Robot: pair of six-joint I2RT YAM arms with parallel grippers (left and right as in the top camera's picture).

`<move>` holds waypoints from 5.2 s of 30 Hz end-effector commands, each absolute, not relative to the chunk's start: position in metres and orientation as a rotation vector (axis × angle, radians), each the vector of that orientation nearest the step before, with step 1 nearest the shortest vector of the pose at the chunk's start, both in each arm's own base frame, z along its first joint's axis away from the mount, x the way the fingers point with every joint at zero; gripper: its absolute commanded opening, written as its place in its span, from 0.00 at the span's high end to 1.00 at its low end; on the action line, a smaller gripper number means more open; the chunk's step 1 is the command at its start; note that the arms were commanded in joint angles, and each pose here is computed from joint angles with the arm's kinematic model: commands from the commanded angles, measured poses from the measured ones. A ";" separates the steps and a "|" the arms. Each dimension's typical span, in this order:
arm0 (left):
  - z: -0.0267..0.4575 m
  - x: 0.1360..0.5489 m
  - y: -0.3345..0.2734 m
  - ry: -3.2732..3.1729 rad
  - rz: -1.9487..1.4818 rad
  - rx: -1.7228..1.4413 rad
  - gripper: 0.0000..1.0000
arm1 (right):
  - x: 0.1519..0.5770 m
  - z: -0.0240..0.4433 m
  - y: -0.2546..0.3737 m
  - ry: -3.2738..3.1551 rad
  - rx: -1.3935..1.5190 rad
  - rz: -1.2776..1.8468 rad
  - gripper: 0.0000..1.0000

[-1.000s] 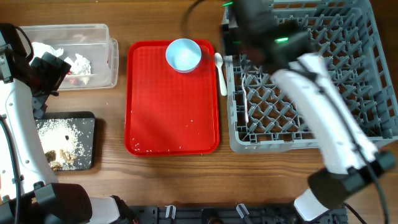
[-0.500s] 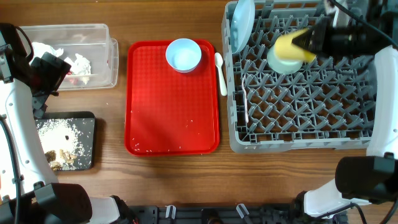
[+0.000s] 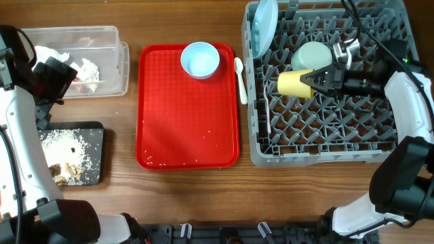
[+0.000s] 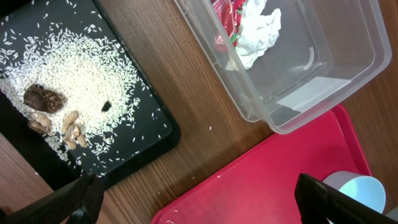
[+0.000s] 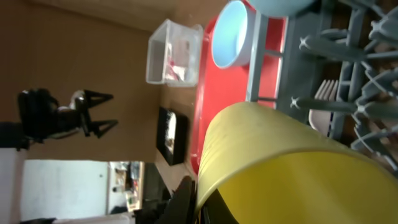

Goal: Sort waste into correct bins and load items into the dishwasher rack
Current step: 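Lower the yellow cup into the rack and release it, then push the yellow cup with the right gripper to settle it in the rack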

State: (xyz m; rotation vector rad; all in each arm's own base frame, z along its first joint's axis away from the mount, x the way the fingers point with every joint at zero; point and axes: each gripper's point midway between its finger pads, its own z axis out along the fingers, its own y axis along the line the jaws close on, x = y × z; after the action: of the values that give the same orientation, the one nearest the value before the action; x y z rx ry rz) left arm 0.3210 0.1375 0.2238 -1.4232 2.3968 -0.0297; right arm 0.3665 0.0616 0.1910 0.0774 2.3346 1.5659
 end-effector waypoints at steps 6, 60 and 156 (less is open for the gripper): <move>0.224 0.320 0.142 2.387 -0.011 -1.435 0.00 | 0.377 0.165 0.056 2.317 0.259 1.741 0.96; 0.224 0.320 0.142 2.387 -0.011 -1.435 0.00 | 0.378 0.212 -0.020 2.586 0.546 0.509 0.89; 0.224 0.320 0.142 2.387 -0.011 -1.435 0.00 | 0.416 0.052 0.186 2.860 -0.267 0.242 0.74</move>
State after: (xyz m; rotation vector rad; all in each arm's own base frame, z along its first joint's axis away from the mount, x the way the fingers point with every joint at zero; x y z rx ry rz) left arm 0.3210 0.1375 0.2238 -1.4232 2.3968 -0.0297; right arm 0.4228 0.1760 0.0621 -0.2751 2.8301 0.2197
